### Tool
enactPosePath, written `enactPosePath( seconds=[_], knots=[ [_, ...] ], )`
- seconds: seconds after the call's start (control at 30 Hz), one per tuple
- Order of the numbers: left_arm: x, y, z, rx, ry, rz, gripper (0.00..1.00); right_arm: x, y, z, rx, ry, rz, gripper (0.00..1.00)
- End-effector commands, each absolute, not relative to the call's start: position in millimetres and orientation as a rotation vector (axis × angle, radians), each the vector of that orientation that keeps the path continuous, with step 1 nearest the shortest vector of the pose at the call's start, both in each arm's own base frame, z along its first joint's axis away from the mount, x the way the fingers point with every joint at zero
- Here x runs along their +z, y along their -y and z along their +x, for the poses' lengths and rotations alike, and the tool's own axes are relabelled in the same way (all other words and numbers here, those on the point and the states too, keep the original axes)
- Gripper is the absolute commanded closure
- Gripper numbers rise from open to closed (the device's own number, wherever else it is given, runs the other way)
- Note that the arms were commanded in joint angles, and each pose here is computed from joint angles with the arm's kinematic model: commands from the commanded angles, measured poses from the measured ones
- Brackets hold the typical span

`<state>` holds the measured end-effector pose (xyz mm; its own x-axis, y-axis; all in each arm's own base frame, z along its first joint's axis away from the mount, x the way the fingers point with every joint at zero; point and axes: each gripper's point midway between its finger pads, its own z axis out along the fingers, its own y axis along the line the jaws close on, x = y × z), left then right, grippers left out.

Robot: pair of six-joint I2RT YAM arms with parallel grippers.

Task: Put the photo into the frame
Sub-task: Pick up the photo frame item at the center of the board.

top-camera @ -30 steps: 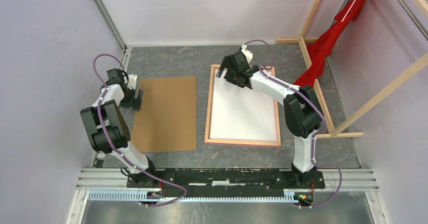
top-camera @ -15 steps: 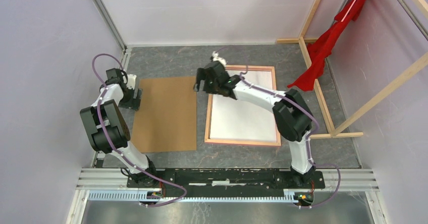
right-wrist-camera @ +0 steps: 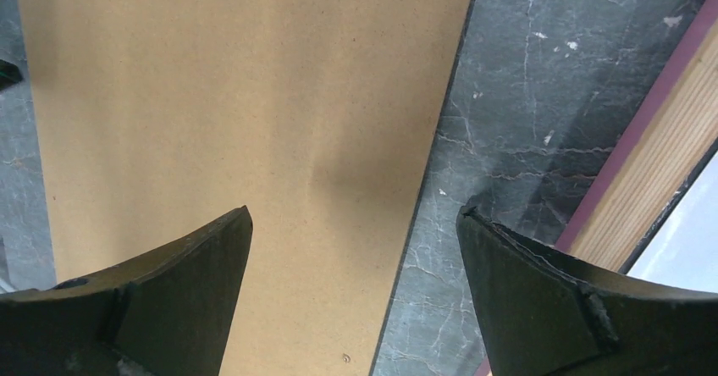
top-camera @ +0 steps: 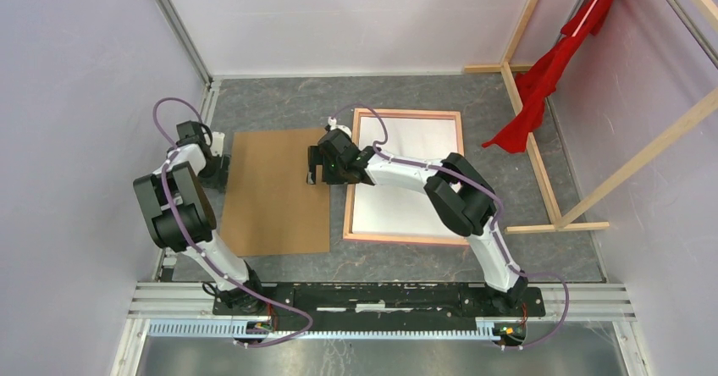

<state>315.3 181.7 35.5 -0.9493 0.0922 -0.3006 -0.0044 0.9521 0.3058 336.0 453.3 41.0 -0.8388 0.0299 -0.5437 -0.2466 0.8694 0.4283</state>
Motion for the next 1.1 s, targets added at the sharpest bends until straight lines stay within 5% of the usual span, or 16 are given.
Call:
enactPosePath(
  seconds=[0.0, 0.4, 0.73, 1.07],
  knots=[
    [14.0, -177.3, 309.8, 0.406, -2.808, 0.101, 0.26, 38.9, -459.4, 340.8, 0.675, -2.487, -0.141, 0.02],
    [-17.5, -139.8, 298.1, 0.170, -2.841, 0.145, 0.43, 14.0, -456.2, 325.7, 0.634, -2.565, -0.112, 0.02],
    [-31.7, -98.6, 294.8, 0.037, -2.880, 0.314, 0.46, 28.5, -478.7, 317.2, 0.808, -2.549, -0.060, 0.02],
    [-40.4, -81.9, 288.0, -0.010, -2.904, 0.406, 0.51, 99.8, -516.6, 308.8, 1.192, -2.389, -0.087, 0.02]
  ],
)
